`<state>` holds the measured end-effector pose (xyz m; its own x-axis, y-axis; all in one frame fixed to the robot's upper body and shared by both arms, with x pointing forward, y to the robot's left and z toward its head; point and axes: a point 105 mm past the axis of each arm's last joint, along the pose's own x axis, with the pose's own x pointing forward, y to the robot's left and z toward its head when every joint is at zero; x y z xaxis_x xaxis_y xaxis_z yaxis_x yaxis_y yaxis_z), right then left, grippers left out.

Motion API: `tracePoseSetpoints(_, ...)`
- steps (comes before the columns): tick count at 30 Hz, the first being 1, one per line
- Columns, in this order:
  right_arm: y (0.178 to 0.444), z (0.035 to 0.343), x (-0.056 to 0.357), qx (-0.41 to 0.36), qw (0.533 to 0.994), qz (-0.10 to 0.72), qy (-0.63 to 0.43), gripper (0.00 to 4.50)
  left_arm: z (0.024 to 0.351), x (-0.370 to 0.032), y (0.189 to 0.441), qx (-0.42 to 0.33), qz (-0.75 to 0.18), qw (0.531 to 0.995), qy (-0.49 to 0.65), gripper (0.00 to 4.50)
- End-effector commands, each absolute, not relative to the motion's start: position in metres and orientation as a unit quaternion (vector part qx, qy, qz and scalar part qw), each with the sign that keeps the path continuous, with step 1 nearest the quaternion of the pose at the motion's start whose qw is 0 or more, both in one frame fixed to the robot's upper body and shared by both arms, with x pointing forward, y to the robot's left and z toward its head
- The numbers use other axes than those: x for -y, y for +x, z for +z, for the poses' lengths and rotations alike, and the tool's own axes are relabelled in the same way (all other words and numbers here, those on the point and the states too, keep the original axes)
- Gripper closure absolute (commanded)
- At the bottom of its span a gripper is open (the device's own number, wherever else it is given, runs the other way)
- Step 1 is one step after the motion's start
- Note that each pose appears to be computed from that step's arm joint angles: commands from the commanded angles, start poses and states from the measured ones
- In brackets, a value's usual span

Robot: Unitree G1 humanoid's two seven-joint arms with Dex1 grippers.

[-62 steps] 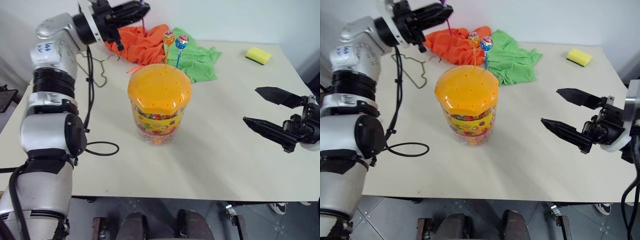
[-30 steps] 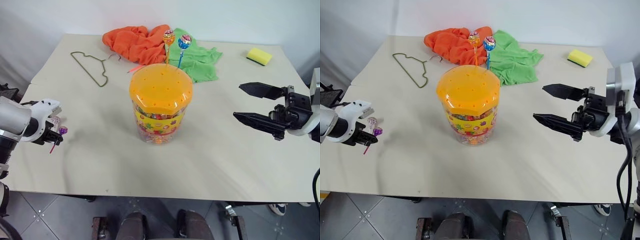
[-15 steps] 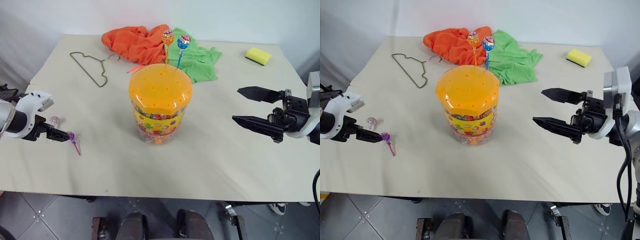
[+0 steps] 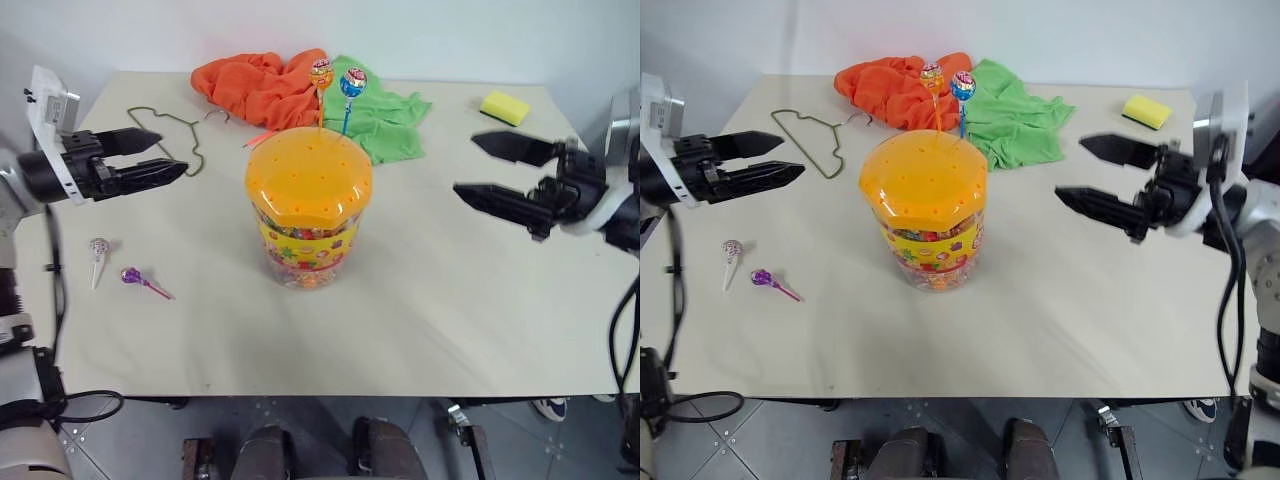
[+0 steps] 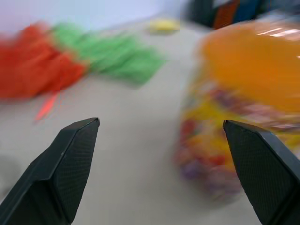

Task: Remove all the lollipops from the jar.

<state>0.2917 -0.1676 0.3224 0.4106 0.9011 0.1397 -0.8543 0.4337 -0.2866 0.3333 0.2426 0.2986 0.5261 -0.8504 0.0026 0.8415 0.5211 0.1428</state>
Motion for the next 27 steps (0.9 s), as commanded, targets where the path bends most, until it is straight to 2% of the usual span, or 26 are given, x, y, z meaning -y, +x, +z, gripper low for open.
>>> tracePoseSetpoints(1, 0.299, 0.327, 0.159, 0.116, 0.834, 0.532, -0.093, 0.0, 0.314, -0.243, 0.317, 0.097, -0.539, 0.834, 0.075, 0.02)
tracePoseSetpoints(5, 0.314, 0.333, 0.141, 0.109, 0.82, 0.552, -0.104, 0.0, 0.309, -0.235, 0.306, 0.133, -0.604, 0.784, 0.063, 0.02)
tracePoseSetpoints(9, 0.335, 0.336, 0.111, 0.091, 0.806, 0.577, -0.092, 0.0, 0.298, -0.23, 0.299, 0.139, -0.637, 0.755, 0.063, 0.02)
tracePoseSetpoints(13, 0.348, 0.342, 0.095, 0.096, 0.796, 0.592, -0.08, 0.0, 0.297, -0.226, 0.296, 0.155, -0.646, 0.745, 0.063, 0.02)
tracePoseSetpoints(21, 0.369, 0.341, 0.07, 0.089, 0.782, 0.614, -0.066, 0.0, 0.302, -0.228, 0.289, 0.177, -0.629, 0.754, 0.067, 0.02)
tracePoseSetpoints(25, 0.373, 0.345, 0.062, 0.094, 0.775, 0.623, -0.058, 0.91, 0.299, -0.237, 0.285, 0.163, -0.607, 0.775, 0.07, 0.0)
tracePoseSetpoints(27, 0.374, 0.347, 0.059, 0.096, 0.771, 0.627, -0.058, 1.66, 0.299, -0.242, 0.282, 0.163, -0.595, 0.784, 0.072, 0.0)
